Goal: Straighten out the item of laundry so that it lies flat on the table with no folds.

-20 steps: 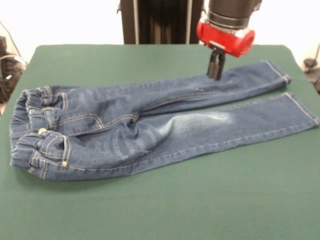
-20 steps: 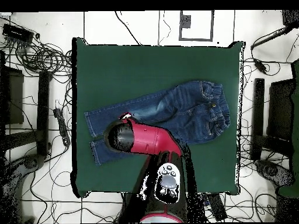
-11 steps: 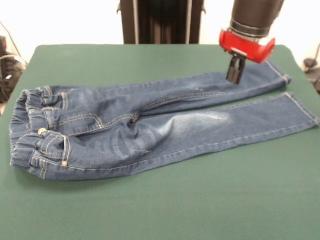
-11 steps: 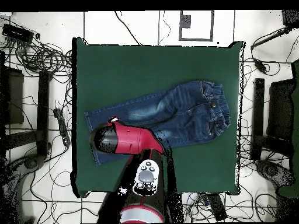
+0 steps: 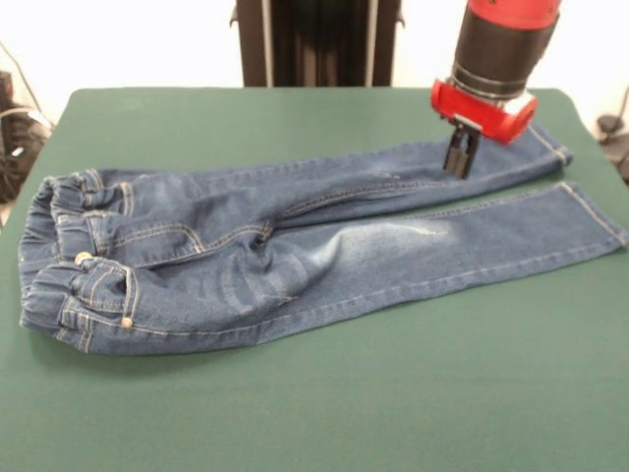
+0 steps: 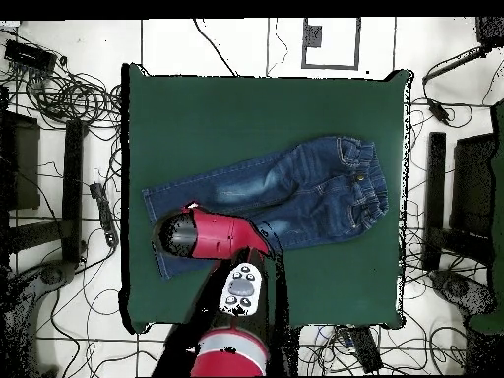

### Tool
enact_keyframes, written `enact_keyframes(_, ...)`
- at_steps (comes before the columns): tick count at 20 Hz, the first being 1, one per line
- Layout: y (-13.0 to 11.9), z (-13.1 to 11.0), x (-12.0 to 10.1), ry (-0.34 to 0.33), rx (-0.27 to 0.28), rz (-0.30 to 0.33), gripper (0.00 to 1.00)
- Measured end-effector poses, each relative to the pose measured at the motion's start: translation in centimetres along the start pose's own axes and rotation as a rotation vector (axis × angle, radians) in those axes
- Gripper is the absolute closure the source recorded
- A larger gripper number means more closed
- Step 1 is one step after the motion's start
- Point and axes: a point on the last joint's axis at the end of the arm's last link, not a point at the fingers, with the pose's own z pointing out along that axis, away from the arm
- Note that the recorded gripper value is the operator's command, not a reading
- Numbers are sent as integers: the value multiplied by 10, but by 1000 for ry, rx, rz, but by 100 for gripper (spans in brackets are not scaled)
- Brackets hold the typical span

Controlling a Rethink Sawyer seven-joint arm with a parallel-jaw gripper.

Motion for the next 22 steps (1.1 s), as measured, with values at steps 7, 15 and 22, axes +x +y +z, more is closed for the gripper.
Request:
enact_keyframes(7, 2, 23, 11, 16, 28, 6, 100)
enact_keyframes(15, 28, 28, 49, 2, 35, -18, 100)
enact_keyframes(22, 55, 16, 73, -18, 9, -15, 100)
